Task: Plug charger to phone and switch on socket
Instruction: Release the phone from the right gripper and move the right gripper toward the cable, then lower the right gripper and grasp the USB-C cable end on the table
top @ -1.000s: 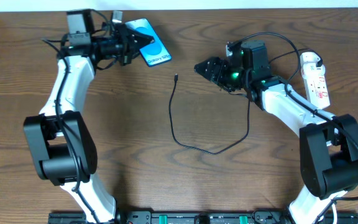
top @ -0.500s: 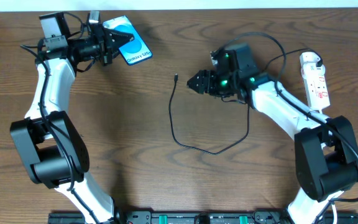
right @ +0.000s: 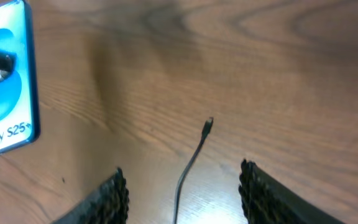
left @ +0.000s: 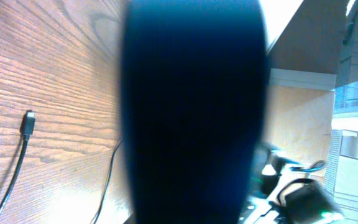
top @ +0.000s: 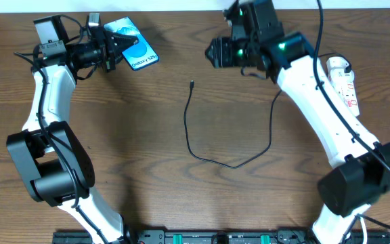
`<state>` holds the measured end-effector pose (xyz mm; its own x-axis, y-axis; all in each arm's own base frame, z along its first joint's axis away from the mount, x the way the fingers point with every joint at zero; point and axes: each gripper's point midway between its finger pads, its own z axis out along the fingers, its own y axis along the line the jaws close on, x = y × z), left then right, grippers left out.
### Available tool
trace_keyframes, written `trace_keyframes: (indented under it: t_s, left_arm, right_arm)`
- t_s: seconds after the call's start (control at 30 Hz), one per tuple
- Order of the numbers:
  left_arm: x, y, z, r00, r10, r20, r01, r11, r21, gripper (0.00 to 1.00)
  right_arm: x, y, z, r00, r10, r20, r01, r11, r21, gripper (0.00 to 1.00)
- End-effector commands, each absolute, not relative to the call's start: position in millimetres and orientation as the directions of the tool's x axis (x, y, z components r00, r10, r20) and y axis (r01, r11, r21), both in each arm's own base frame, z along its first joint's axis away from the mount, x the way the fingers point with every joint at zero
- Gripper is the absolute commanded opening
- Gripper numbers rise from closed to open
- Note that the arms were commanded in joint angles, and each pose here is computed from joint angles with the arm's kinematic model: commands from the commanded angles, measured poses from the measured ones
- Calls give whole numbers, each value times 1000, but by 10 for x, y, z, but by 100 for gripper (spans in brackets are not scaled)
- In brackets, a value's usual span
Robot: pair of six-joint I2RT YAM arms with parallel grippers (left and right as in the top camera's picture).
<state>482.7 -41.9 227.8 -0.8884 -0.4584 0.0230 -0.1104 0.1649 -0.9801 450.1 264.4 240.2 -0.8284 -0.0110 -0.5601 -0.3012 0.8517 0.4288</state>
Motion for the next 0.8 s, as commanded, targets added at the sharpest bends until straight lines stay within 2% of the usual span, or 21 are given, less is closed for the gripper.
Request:
trace_keyframes:
  t_s: [0.0,0.23,0.43,0.77]
  left_arm:
    - [4788,-425,2366,-901,-434,-7,-67,155,-986,7]
    - [4787,-425,2367,-901,-434,-7,-66,154,-986,7]
    - [4787,-425,2367,-901,-434,-7,-67,154,-986,7]
    - [4787,-426,2367,-901,-433,-7,-67,154,-986,7]
  right_arm:
    - [4633,2827,2287,-825,-72,-560,-332,864,378,58]
    - [4744,3182,1539,-906,-62,-420,-246,883,401,57]
    - [4731,3290,875,-956,-9,-292,-133,903,409,51]
    - [4669,3442,353,-973,-16,-231,-109,913,394,47]
